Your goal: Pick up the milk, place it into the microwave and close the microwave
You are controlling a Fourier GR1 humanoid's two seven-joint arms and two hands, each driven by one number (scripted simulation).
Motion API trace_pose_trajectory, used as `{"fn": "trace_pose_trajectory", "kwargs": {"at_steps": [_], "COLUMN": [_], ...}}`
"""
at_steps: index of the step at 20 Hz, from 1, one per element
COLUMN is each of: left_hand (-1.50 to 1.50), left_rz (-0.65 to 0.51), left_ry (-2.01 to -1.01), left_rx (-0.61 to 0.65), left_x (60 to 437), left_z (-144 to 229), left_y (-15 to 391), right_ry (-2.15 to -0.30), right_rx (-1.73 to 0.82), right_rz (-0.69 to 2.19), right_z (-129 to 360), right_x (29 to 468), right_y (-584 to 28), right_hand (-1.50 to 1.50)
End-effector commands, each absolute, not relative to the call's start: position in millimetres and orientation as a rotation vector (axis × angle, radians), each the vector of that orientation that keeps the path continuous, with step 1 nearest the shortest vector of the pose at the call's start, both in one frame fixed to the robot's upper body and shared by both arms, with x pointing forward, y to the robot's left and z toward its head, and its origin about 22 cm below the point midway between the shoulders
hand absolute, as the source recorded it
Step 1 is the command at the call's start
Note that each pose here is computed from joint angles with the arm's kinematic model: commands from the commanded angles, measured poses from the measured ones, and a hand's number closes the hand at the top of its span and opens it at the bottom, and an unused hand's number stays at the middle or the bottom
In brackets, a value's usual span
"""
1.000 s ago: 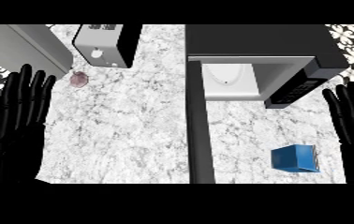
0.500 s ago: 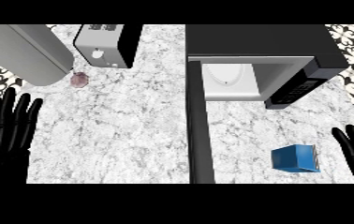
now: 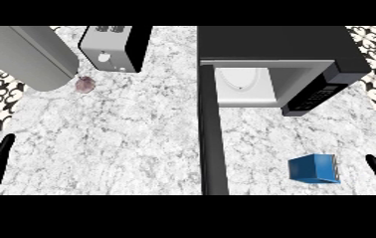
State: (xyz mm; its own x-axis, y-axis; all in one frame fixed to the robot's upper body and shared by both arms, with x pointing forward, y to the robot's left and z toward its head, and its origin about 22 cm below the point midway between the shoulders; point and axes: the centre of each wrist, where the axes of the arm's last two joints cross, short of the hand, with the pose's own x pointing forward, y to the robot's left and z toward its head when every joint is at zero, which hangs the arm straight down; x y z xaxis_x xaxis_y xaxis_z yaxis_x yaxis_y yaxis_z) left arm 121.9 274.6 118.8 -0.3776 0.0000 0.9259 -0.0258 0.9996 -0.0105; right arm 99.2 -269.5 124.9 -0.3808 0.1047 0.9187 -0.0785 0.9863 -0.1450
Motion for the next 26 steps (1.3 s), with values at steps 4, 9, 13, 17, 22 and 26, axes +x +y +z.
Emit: {"fn": "trace_pose_trajectory", "kwargs": {"at_steps": [4,9,13,17,22,26], "left_hand": [-1.5,-1.5,-1.5,-1.5,-1.5,-1.5], "left_rz": [0.04,0.038,0.018,0.004,0.017,0.02], "left_ry": [-1.978,-1.946,-1.968,-1.957,-1.957,-1.954], "left_rx": [0.02,0.036,0.029,0.012,0.018,0.009], "left_x": [108.3,97.9,92.6,83.3,85.4,71.1], "left_z": [117.9,111.4,122.2,133.6,121.5,121.7], "left_y": [305.7,311.7,303.0,295.9,306.1,302.2], "right_ry": [-1.899,-1.887,-1.856,-1.822,-1.799,-1.786], "right_rx": [-0.055,-0.077,-0.084,-0.161,-0.208,-0.232], "right_rz": [0.184,0.179,0.11,0.109,0.067,0.064], "right_z": [115.4,80.5,52.4,26.8,-3.4,-22.0], "right_x": [93.8,123.9,106.0,134.4,125.4,139.1], "right_y": [-278.5,-278.4,-299.2,-297.7,-338.1,-341.9], "right_hand": [-1.5,-1.5,-1.5,-1.5,-1.5,-1.5]}}
